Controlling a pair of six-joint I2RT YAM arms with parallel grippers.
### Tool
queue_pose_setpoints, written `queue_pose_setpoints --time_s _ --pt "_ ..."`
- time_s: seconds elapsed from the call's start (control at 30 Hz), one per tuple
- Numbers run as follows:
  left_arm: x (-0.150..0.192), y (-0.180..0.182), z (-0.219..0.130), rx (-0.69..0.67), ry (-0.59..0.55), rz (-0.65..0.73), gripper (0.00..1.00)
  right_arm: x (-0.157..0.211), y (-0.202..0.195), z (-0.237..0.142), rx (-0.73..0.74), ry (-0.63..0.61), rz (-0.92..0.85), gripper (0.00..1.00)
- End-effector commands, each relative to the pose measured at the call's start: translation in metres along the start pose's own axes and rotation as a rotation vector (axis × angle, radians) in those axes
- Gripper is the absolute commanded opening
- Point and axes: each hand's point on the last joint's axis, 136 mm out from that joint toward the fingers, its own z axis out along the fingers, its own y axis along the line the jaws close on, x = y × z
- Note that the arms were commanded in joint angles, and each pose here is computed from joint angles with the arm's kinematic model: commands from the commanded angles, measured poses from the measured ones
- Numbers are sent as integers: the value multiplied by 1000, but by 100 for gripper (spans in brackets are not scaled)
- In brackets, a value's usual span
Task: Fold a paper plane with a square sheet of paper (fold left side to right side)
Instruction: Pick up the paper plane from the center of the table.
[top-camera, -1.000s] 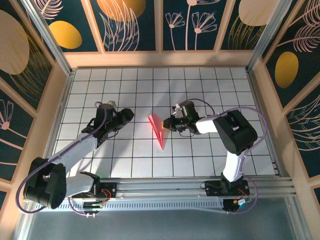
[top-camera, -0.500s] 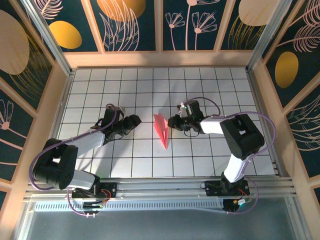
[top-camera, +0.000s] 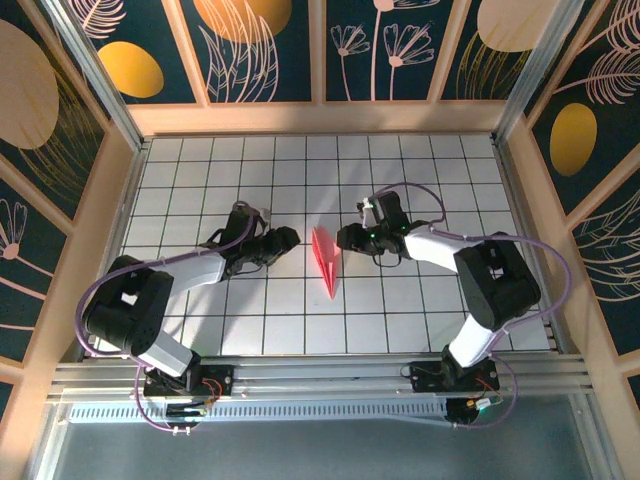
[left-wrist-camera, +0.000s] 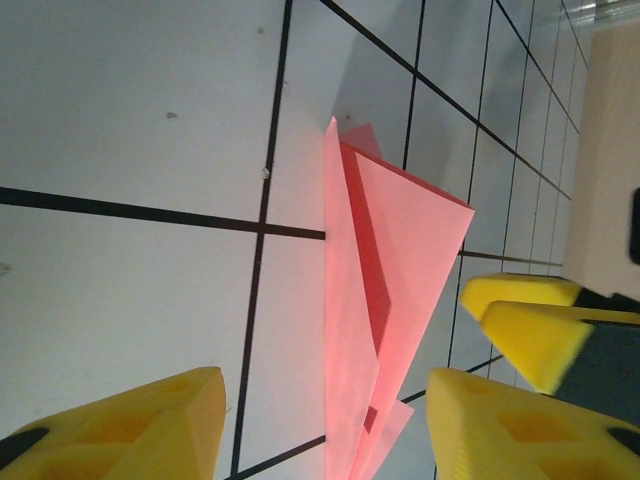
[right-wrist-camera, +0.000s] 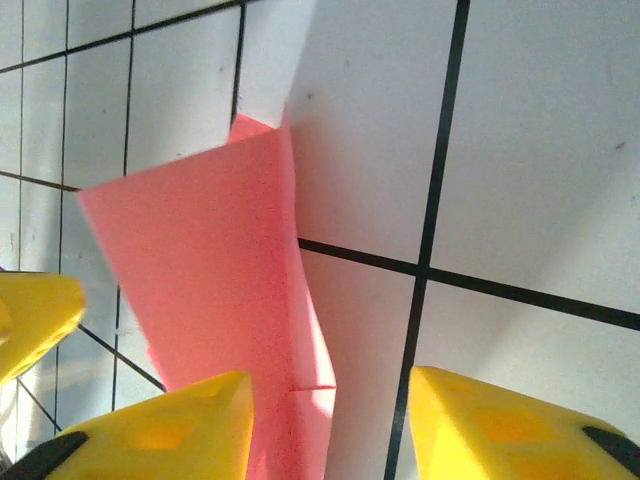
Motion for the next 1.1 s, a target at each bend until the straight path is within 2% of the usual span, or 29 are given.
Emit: queue_pose_setpoints --time_s 0.0,0.3,0.83,0.97,1.07 --pt "-1 -16 6 46 16 6 55 0 10 -17 39 20 -58 49" --pt "5 -15 18 49 49 4 53 48 34 -2 52 182 -87 57" --pt "17 -22 45 82 130 12 51 53 39 21 66 220 -115 59" --pt "18 -22 50 81 142 15 45 53 37 25 75 226 -117 59" --pt "18 -20 54 74 143 13 37 54 35 27 91 230 -119 59"
